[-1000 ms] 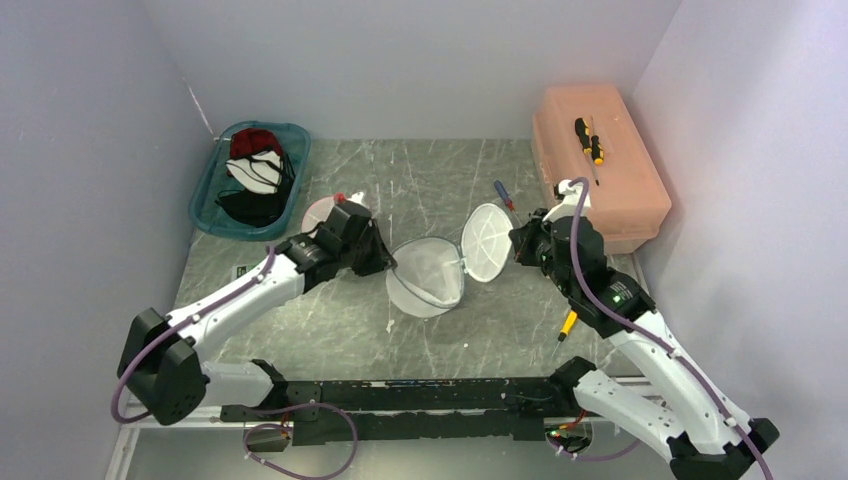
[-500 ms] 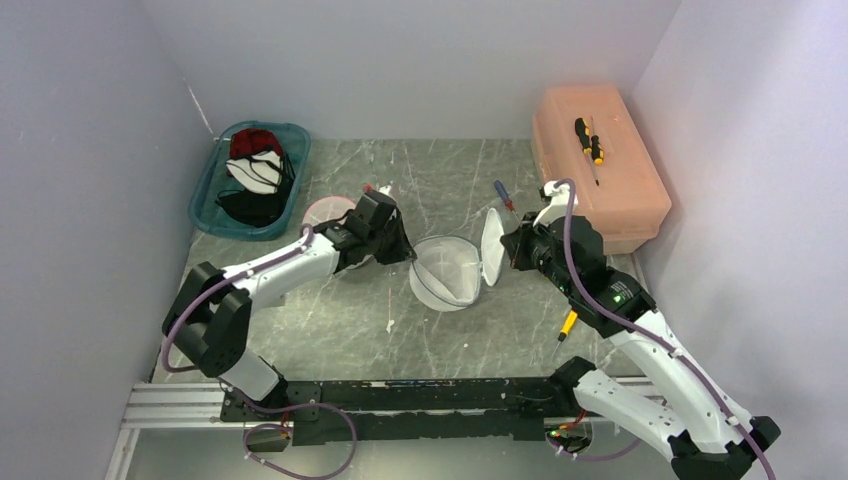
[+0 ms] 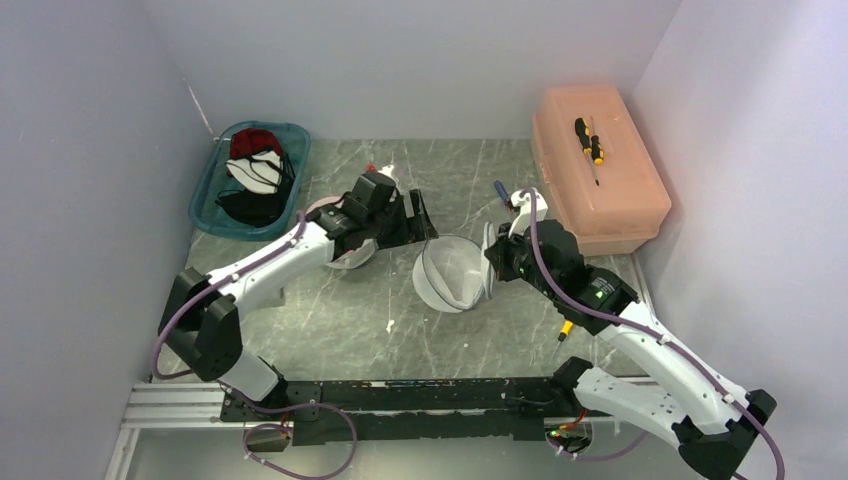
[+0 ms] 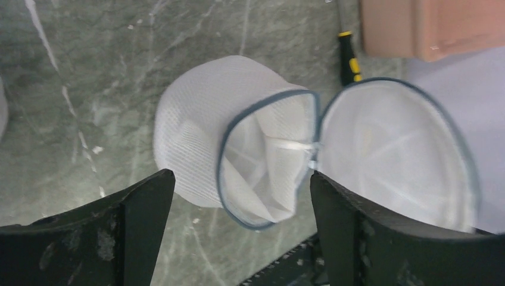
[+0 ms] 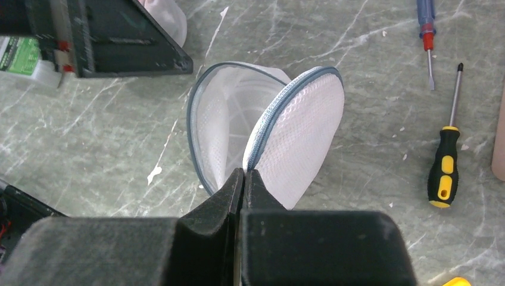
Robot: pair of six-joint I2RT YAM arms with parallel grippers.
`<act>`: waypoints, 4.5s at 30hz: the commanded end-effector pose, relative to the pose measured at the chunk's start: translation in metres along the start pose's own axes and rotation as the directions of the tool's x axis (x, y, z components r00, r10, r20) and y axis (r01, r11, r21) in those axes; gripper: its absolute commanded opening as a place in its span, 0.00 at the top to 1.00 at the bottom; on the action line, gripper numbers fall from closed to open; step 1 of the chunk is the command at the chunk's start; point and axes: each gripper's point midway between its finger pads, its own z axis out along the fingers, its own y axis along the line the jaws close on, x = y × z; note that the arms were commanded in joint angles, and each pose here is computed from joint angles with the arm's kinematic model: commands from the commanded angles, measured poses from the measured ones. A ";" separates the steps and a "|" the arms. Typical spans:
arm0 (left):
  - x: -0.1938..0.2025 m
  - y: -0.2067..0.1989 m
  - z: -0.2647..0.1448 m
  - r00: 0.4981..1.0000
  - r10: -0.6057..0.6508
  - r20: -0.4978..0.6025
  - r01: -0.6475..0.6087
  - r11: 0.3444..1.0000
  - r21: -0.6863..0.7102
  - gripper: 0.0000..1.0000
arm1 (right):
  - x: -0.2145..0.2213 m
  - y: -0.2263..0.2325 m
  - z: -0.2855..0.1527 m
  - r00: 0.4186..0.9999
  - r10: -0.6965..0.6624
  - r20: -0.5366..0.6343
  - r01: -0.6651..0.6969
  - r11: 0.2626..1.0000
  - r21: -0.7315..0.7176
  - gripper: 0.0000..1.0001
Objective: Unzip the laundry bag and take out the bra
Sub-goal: Close the laundry bag at the center of the board.
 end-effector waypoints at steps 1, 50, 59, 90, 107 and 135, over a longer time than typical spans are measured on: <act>-0.015 -0.038 -0.034 0.995 -0.091 0.029 0.086 0.987 0.137 0.07 | -0.004 0.004 0.003 0.998 -0.046 0.041 0.046 0.999 -0.016 1.00; 0.037 -0.099 0.000 0.982 -0.045 -0.183 0.096 0.954 0.282 0.97 | -0.004 0.053 -0.008 0.996 -0.007 0.088 0.030 0.965 -0.259 0.22; 0.037 -0.056 -0.007 0.991 -0.042 -0.124 0.078 0.952 0.295 0.97 | 0.021 0.020 0.013 0.977 0.209 0.038 -0.197 0.958 -0.208 0.15; 0.018 -0.034 0.004 0.998 0.062 0.004 -0.060 0.943 0.329 0.97 | 0.098 -0.028 0.111 0.745 0.646 -0.165 -0.666 0.707 -0.239 0.31; 0.019 -0.012 -0.007 0.994 0.106 0.012 -0.106 0.970 0.220 0.97 | 0.106 -0.039 0.101 0.839 0.499 -0.215 -0.532 0.835 -0.138 1.00; -0.033 0.052 0.087 0.950 0.287 0.123 -0.265 0.949 -0.170 0.97 | 0.142 -0.076 0.113 0.833 0.490 -0.257 -0.467 0.872 0.146 1.00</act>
